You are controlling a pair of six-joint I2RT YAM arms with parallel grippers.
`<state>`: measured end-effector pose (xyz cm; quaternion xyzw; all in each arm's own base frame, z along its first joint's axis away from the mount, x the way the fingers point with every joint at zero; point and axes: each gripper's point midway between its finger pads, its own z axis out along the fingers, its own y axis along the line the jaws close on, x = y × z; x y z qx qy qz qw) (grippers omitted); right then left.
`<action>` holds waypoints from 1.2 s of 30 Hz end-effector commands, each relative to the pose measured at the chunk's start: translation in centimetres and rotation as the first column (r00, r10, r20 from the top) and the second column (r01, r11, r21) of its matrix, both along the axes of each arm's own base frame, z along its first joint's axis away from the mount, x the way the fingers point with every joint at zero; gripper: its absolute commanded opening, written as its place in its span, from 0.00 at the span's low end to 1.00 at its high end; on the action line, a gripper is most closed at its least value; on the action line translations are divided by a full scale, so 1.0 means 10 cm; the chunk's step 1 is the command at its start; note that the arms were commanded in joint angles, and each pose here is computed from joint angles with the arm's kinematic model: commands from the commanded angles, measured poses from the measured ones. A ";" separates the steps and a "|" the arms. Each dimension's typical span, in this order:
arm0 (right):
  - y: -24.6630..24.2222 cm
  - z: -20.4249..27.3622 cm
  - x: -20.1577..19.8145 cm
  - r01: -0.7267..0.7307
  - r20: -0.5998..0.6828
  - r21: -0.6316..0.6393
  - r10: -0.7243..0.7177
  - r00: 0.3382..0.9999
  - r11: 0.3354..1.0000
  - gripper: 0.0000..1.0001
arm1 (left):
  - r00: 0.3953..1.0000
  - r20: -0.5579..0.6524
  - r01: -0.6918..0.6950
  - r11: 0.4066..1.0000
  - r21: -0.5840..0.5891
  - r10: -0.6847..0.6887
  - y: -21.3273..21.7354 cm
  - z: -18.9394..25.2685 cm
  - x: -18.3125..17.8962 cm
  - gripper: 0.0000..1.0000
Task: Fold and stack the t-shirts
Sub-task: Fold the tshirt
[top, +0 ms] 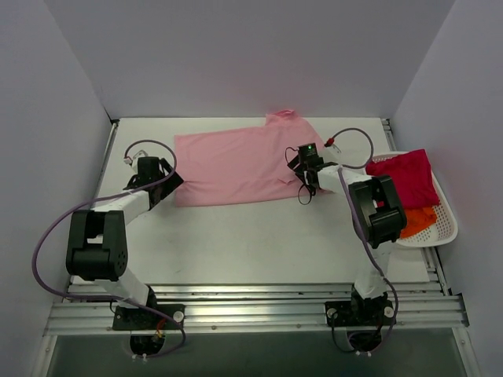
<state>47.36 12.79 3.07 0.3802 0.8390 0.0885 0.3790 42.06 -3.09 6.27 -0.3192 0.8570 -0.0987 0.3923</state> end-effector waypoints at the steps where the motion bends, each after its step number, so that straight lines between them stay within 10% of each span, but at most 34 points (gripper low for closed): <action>1: 0.07 0.09 0.10 -0.022 0.007 -0.003 0.022 1.000 1.000 0.71 | 0.997 0.073 -0.006 1.000 0.016 0.005 0.07 0.17 0.20 0.94; 36: -0.55 -0.07 0.50 0.083 -0.001 -0.106 -0.084 0.996 0.991 0.59 | 0.996 0.087 -0.009 1.000 -0.004 0.009 0.17 0.07 0.23 0.94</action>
